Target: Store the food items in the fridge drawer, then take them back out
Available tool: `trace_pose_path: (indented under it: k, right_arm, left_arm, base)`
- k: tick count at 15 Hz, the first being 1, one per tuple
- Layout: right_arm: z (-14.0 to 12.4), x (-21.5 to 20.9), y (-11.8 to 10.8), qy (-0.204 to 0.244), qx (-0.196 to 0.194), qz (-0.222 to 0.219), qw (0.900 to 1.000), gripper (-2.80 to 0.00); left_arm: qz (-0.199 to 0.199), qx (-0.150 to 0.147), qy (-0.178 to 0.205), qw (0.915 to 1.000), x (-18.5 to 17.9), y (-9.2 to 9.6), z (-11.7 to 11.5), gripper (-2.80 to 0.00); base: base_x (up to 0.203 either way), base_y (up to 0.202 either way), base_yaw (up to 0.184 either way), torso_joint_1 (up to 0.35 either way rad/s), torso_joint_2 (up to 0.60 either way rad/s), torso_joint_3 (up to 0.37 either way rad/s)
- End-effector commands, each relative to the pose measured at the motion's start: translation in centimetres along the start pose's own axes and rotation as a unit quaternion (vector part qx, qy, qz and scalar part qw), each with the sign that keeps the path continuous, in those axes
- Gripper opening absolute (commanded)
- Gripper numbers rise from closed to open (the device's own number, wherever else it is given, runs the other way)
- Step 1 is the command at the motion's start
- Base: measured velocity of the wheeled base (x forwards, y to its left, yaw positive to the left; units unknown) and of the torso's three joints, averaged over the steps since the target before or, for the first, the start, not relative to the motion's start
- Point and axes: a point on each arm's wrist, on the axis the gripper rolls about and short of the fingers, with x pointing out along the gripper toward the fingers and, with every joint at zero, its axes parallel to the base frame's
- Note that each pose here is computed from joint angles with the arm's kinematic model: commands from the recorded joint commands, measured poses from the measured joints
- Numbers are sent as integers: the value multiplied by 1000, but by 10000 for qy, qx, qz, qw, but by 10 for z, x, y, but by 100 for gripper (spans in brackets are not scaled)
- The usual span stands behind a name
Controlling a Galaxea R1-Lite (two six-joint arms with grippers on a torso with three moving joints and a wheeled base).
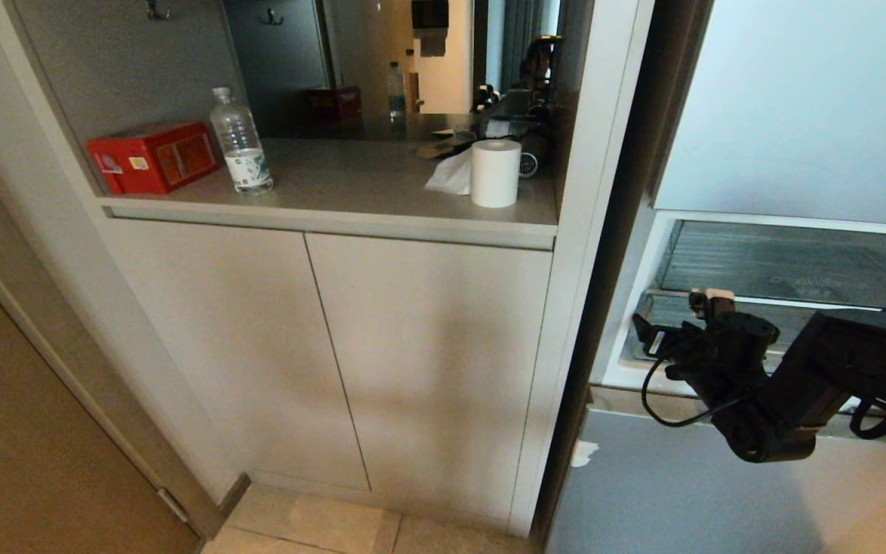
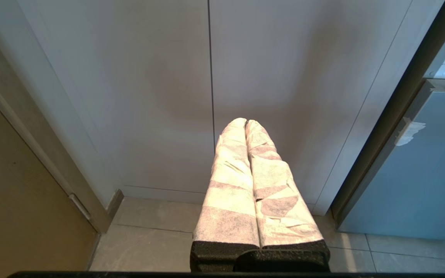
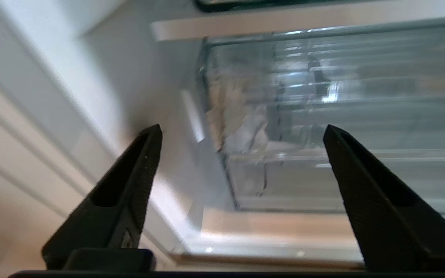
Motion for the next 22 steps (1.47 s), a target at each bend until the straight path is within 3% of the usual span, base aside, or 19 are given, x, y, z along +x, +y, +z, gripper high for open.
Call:
trace_pose_path:
  k: [1, 22]
  right_arm:
    - [-6, 6, 0, -34, 0, -3, 10000, 0]
    - [-12, 10, -10, 0, 10, -174, 9998, 0]
  left_arm:
    - [1, -1, 7, 10000, 0, 0, 0, -280]
    - [1, -1, 7, 10000, 0, 0, 0, -280]
  base:
    - [0, 0, 0, 0, 0, 0]
    - [0, 0, 0, 0, 0, 0]
